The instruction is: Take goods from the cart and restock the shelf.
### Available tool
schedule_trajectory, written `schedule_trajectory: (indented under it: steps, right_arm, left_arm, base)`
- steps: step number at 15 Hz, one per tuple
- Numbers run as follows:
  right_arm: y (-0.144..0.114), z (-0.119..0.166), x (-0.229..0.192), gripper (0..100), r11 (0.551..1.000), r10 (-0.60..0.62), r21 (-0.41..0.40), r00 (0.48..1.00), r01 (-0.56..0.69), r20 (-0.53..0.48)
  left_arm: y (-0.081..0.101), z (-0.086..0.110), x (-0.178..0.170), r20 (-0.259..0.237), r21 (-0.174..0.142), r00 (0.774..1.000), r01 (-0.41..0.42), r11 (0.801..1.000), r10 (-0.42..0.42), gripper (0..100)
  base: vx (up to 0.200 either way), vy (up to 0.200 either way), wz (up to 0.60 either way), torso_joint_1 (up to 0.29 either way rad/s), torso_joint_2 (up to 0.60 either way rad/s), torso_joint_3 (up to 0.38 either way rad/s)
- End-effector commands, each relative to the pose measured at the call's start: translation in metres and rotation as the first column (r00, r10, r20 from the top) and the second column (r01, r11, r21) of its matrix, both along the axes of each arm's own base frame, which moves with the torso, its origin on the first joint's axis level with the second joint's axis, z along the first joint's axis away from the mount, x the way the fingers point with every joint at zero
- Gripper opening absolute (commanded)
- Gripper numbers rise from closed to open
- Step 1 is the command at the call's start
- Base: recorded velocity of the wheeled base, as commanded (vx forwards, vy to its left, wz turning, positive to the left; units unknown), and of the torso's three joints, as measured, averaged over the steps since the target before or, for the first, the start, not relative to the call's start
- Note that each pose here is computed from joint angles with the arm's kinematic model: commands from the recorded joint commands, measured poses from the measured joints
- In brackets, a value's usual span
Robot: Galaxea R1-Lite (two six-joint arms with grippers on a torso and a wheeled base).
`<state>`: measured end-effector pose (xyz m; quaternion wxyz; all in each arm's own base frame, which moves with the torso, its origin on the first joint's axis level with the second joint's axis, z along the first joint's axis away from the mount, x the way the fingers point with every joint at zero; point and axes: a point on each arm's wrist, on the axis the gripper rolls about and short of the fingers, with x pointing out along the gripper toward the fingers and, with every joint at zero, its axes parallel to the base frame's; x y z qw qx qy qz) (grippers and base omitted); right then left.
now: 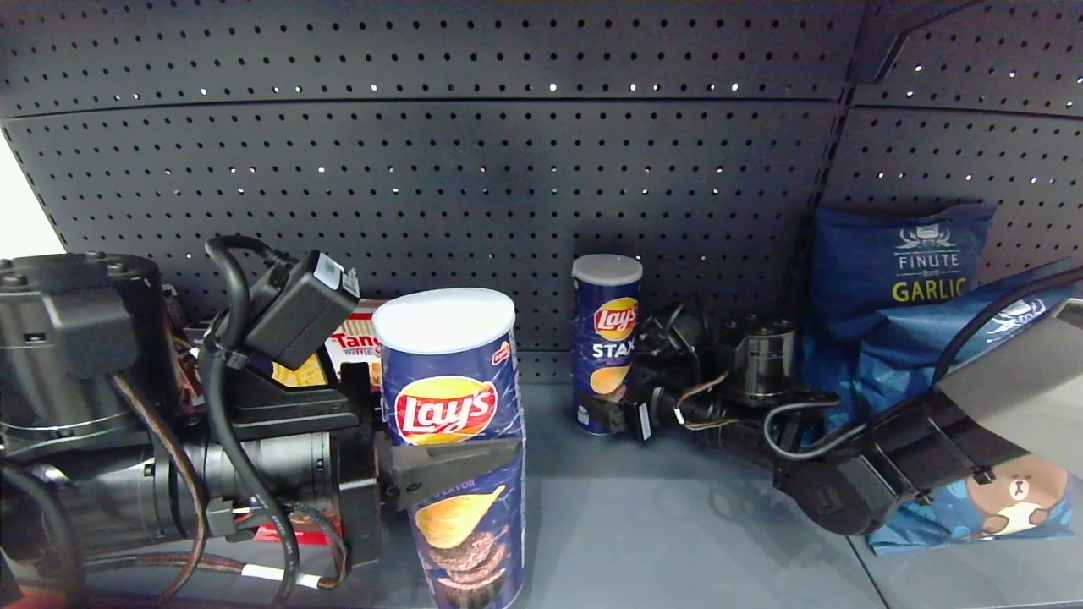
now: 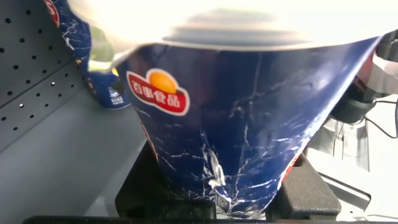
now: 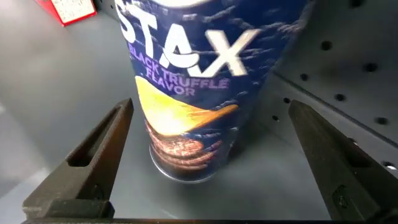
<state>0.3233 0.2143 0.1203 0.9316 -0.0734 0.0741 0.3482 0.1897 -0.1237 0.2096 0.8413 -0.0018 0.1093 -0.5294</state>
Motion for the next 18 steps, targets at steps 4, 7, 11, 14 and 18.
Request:
schedule_trajectory:
  steps: [4, 7, 11, 14, 18]
  right_arm:
    - [0.012, -0.01, 0.013, 100, 1.0, 0.005, 0.003, 1.0, -0.005, 0.0]
    - [0.015, -0.012, 0.016, 0, 1.0, 0.005, 0.013, 1.0, -0.005, 0.001]
    - [0.016, -0.008, 0.012, 0, 1.0, 0.008, 0.014, 1.0, -0.008, 0.004]
    - [0.014, 0.008, -0.008, 0, 0.999, 0.032, 0.024, 0.999, -0.032, 0.024]
    - [0.021, 0.032, -0.042, 0, 0.999, -0.008, 0.038, 0.998, 0.006, 0.064]
  left_arm:
    - [0.0, -0.002, 0.0, -0.005, 0.003, 1.0, 0.0, 1.0, 0.0, 0]
    - [0.0, -0.002, 0.0, -0.007, 0.004, 1.0, 0.0, 1.0, 0.0, 0]
    - [0.0, -0.003, 0.0, -0.008, 0.004, 1.0, 0.0, 1.0, 0.0, 0]
    - [0.0, -0.002, 0.0, -0.007, 0.004, 1.0, 0.0, 1.0, 0.0, 0]
    - [0.0, -0.002, 0.0, -0.005, 0.003, 1.0, 0.0, 1.0, 0.0, 0]
  base:
    - [0.0, 0.0, 0.0, 0.0, 0.0, 0.0]
    - [0.0, 0.0, 0.0, 0.0, 0.0, 0.0]
    - [0.0, 0.0, 0.0, 0.0, 0.0, 0.0]
    - [0.0, 0.0, 0.0, 0.0, 0.0, 0.0]
    - [0.0, 0.0, 0.0, 0.0, 0.0, 0.0]
